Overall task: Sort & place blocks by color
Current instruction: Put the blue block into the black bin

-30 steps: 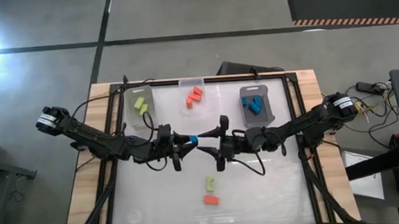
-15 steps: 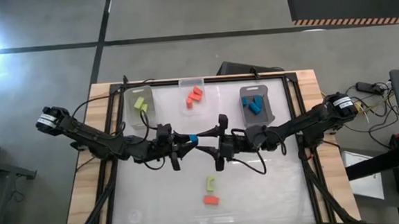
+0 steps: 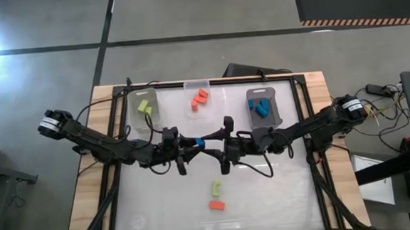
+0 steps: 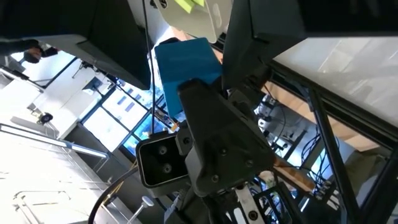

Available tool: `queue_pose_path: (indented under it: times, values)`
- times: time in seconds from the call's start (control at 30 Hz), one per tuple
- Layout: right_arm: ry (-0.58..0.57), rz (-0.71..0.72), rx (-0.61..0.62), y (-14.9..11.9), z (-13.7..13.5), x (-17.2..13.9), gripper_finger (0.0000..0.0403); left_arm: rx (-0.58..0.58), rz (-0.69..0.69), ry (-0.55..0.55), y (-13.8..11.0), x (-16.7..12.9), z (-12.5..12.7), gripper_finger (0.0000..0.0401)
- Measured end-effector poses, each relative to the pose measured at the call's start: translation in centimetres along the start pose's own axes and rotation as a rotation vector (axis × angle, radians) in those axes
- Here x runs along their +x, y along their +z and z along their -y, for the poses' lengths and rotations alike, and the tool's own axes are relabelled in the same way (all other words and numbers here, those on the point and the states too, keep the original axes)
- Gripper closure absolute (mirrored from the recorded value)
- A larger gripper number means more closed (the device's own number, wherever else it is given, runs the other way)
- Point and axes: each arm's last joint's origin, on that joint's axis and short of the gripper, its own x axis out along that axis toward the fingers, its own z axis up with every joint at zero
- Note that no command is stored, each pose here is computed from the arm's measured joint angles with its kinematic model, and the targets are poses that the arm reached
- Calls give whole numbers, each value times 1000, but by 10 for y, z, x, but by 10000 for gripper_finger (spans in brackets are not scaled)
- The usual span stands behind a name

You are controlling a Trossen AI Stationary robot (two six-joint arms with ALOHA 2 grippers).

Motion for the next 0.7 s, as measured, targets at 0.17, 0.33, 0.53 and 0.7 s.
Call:
queue_pose_path:
  times: [0.17, 0.33, 0.53, 0.7]
  values:
    - [4, -5, -13, -2, 0, 0, 234, 1, -1, 1, -1, 2, -1, 278]
    - [11, -2, -19, -2, 0, 0, 266, -4, 3, 10, -1, 2, -2, 272]
    - [15, 1, 0, -2, 0, 0, 274, 8, -3, 13, -2, 2, -3, 246]
    - [19, -1, 19, -2, -1, 0, 275, 27, -8, 13, -2, 2, -3, 225]
